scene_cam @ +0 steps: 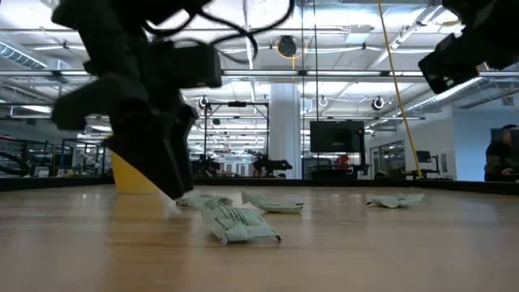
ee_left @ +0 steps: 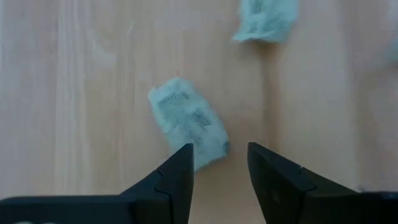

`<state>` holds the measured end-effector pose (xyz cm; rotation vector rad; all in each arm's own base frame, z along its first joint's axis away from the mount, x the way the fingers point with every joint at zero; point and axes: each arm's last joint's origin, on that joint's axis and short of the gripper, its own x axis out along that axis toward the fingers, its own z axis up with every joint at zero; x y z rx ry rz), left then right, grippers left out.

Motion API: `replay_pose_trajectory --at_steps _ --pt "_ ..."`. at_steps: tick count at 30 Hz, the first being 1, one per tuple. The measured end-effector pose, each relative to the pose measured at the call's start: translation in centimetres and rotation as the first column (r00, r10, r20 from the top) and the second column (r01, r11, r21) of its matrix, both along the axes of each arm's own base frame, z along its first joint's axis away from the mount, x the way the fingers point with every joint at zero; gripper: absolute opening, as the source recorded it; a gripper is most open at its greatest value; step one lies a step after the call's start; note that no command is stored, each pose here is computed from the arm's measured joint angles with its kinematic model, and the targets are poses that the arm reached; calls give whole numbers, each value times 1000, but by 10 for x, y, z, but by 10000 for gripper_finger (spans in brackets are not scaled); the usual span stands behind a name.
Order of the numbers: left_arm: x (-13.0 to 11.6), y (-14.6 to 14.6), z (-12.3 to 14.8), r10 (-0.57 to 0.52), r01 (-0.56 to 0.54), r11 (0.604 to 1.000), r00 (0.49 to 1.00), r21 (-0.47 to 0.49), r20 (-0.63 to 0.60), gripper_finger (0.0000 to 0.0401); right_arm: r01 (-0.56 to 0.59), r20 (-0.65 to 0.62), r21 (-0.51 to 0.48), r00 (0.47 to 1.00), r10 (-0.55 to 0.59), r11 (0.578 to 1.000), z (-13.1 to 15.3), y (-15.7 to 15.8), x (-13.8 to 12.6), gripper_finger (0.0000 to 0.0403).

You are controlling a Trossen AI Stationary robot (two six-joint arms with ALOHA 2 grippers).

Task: Pick and place items into bin
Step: Put the stevia packet into the left transparent bin

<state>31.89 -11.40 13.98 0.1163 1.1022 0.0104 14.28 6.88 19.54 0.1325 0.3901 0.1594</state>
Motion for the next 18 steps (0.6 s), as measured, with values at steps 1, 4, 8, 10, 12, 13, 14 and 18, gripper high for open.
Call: replay_pose_trajectory --at_steps 1,4,8,10,12,13,14,18 --pt "2 2 -4 5 -5 1000 1000 -3 -8 158 5 30 13 1000 -5 1000 -4 -4 -3 89" --pt "5 4 -10 16 -16 1000 1000 -5 -17 159 -27 111 76 994 18 997 -20 -12 -9 89" --pt "6 6 -11 20 -20 1000 1000 10 -16 158 -67 185 145 982 39 987 -42 -17 -15 89" --pt "6 7 -11 13 -12 1000 1000 9 -19 150 -70 237 159 971 31 985 -38 -18 -15 89" --pt "6 6 -11 9 -9 1000 1000 0 -23 132 -58 249 170 968 14 984 -37 -20 -14 89" --pt "6 6 -12 8 -8 1000 1000 -4 -26 120 -54 247 176 969 9 983 -37 -21 -14 89" --pt "6 6 -12 14 -15 1000 1000 -9 -28 108 -57 239 178 971 13 982 -37 -21 -13 89" --pt "5 6 -11 36 -36 999 999 -25 -28 53 -64 249 167 968 21 984 -36 -22 -13 89"
